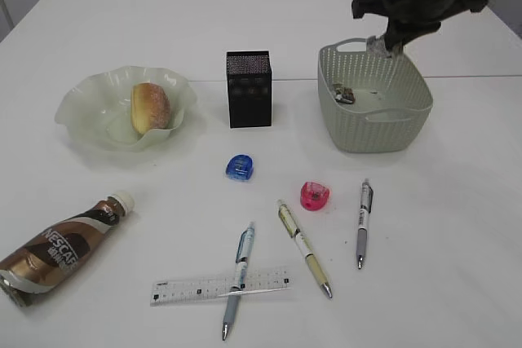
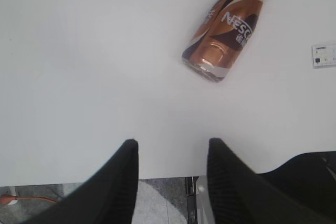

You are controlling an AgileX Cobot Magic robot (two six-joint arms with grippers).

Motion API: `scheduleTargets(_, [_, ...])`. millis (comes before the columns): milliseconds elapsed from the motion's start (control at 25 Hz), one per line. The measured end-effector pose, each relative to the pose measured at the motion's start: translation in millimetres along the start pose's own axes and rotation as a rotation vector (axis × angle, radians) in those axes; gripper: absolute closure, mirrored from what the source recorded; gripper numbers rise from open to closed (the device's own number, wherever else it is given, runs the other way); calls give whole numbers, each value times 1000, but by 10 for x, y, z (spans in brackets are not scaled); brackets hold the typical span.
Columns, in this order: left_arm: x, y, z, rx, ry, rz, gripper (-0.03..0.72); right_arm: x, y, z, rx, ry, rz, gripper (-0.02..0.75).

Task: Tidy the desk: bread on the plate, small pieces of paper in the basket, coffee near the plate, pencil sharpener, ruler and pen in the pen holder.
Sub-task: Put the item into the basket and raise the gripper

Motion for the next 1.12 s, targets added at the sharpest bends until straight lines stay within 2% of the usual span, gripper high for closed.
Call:
scheduleTargets(160, [0,0,0,0,0,0,372,90,44,-311,-11,-137,-15,734])
scheduleTargets(400, [0,-6,0,1,0,4,372,-166,20,-450,-27,-180,26,695])
scheduleTargets(480, [0,-10,-1,2,0,6,372,-326,32,-439,-41,-170,29,633])
scheduleTargets(640, [0,-13,-1,2,0,7,372,-587,21,-401,-86,-143,40,437])
scheduleTargets(760, [0,-13,-1,2,0,7,372,-737,-10,-341,-104,-117,53,324])
scheduleTargets(960, [0,-13,-1,2,0,7,372,-845,-65,-246,-110,-70,82,288])
scheduleTargets(1120, [0,-6,0,1,0,3,372,-709,-95,-280,-124,-57,102,286])
Point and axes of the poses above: a point on each arm's last joint axis where the gripper is mounted, x pointing back along that axis away from the gripper, y along the wrist's bending axis when the last joint is at zero, z = x × y, the point moved 9 cm from there along -x, pointing out along that axis toward the gripper, and after that the axes turned 15 degrees about -x, right-handed, at the moved point
